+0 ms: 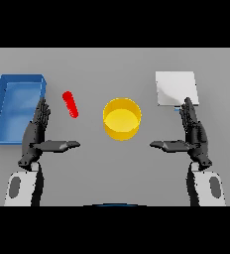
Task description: Pick up the red beaker and tilt it to pour out 1 green nut into yellow bowl. Pick up the yellow bowl and place it on the metallic measuring scale.
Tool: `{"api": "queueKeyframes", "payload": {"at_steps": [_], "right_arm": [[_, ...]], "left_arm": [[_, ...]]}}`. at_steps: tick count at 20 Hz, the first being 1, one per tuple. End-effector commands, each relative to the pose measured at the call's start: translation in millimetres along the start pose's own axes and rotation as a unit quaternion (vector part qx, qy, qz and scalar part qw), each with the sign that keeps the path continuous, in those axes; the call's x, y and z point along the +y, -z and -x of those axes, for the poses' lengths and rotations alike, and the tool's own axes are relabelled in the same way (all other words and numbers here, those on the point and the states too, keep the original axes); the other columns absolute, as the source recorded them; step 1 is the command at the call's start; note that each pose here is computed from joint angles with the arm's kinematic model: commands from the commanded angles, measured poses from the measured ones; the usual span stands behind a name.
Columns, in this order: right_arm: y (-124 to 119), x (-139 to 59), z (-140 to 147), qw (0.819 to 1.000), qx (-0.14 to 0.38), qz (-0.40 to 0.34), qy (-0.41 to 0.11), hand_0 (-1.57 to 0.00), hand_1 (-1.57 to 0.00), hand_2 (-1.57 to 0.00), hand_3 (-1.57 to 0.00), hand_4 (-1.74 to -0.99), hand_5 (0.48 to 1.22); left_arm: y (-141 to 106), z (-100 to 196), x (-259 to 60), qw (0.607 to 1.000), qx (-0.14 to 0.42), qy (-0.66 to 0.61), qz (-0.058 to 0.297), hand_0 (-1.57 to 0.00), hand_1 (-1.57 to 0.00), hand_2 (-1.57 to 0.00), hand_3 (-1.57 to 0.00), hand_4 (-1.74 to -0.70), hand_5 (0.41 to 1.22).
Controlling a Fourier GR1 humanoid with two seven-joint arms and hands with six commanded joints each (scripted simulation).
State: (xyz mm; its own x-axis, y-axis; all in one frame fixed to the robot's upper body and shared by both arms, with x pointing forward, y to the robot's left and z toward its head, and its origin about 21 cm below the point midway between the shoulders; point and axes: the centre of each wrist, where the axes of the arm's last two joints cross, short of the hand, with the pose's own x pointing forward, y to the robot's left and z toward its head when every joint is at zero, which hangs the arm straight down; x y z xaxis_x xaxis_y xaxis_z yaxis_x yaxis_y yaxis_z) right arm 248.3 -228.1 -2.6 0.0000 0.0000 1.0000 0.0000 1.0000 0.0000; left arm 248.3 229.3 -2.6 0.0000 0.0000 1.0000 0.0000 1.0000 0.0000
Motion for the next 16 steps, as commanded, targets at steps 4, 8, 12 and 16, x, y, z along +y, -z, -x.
{"api": "queueKeyframes", "payload": {"at_steps": [4, 8, 12, 16], "right_arm": [[-0.8, 4.4, 0.1, 1.000, 0.000, -0.001, 0.001, 0.00, 0.00, 0.00, 0.00, -1.245, 0.681], [-17.0, 1.1, -10.5, 0.992, -0.056, -0.020, -0.115, 0.00, 0.00, 0.00, 0.00, -1.242, 0.678], [-27.4, 11.0, -12.0, 0.984, -0.064, -0.024, -0.162, 0.00, 0.00, 0.00, 0.00, -1.235, 0.678], [-28.2, 12.6, -13.8, 0.986, -0.068, -0.033, -0.151, 0.00, 0.00, 0.00, 0.00, -1.254, 0.682]], "left_arm": [[1.2, -0.2, 0.3, 1.000, 0.000, 0.000, 0.000, 0.00, 0.00, 0.00, 0.00, -1.20, 0.652], [-11.4, -8.6, 0.3, 0.998, -0.004, 0.062, 0.029, 0.00, 0.00, 0.00, 0.00, -1.21, 0.649], [-16.9, -18.8, -4.7, 0.995, 0.002, 0.093, 0.036, 0.00, 0.00, 0.00, 0.00, -1.22, 0.660], [-17.9, -16.8, -6.1, 0.993, 0.000, 0.105, 0.055, 0.00, 0.00, 0.00, 0.00, -1.25, 0.679]]}}
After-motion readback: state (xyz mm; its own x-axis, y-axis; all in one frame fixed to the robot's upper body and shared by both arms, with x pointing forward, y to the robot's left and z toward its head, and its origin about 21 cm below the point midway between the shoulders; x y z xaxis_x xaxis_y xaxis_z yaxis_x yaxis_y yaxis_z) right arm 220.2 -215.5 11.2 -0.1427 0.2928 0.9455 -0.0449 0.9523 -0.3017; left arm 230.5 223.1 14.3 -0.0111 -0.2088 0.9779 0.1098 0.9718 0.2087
